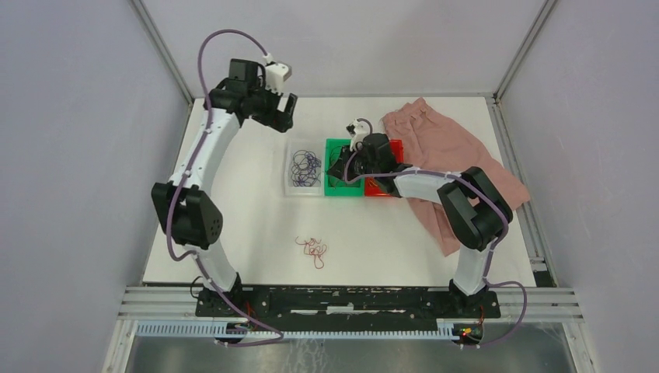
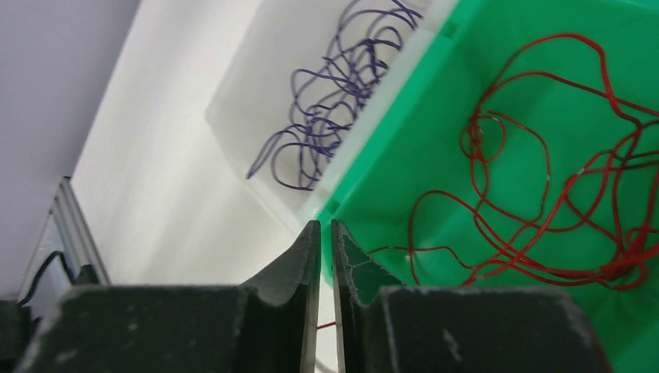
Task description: Untangle the cables
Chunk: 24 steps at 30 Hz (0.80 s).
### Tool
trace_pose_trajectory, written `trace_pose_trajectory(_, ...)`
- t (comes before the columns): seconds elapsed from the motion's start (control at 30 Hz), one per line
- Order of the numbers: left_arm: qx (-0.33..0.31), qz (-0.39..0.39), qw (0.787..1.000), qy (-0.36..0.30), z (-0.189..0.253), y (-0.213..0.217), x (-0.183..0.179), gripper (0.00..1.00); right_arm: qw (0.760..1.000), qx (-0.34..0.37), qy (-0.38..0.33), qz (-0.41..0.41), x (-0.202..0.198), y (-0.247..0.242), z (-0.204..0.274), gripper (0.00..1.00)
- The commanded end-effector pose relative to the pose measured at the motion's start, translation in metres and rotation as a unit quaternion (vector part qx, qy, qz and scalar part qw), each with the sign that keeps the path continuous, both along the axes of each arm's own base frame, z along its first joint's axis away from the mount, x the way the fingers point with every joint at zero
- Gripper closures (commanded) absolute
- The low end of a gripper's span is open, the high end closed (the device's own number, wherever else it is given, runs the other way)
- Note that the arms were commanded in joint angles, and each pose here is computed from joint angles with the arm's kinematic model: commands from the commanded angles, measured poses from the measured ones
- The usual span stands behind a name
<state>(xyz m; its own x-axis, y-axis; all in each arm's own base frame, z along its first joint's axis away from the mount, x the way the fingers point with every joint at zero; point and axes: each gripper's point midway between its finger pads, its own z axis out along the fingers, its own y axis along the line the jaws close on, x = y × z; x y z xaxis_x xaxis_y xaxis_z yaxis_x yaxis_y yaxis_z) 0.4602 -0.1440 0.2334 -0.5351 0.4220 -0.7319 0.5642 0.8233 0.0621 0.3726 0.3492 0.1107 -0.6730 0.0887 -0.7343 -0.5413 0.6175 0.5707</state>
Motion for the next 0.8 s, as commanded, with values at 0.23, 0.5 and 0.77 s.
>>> trace_pose_trajectory(0.23,-0.03,-0.036,0.999,-0.006,0.015,0.026,-0.056,0.01,0.997,-0.063,-0.004,-0.039,0.027,-0.011,-0.027,0.89)
trace_pose_trajectory(0.5,-0.041,-0.043,0.998,0.006,0.007,0.031,-0.059,0.01,0.993,-0.107,-0.002,-0.056,0.031,-0.02,-0.047,0.91)
trace_pose_trajectory(0.77,-0.04,-0.049,0.998,0.007,0.002,0.038,-0.07,0.01,0.991,-0.102,-0.079,-0.047,0.037,-0.014,0.015,0.7)
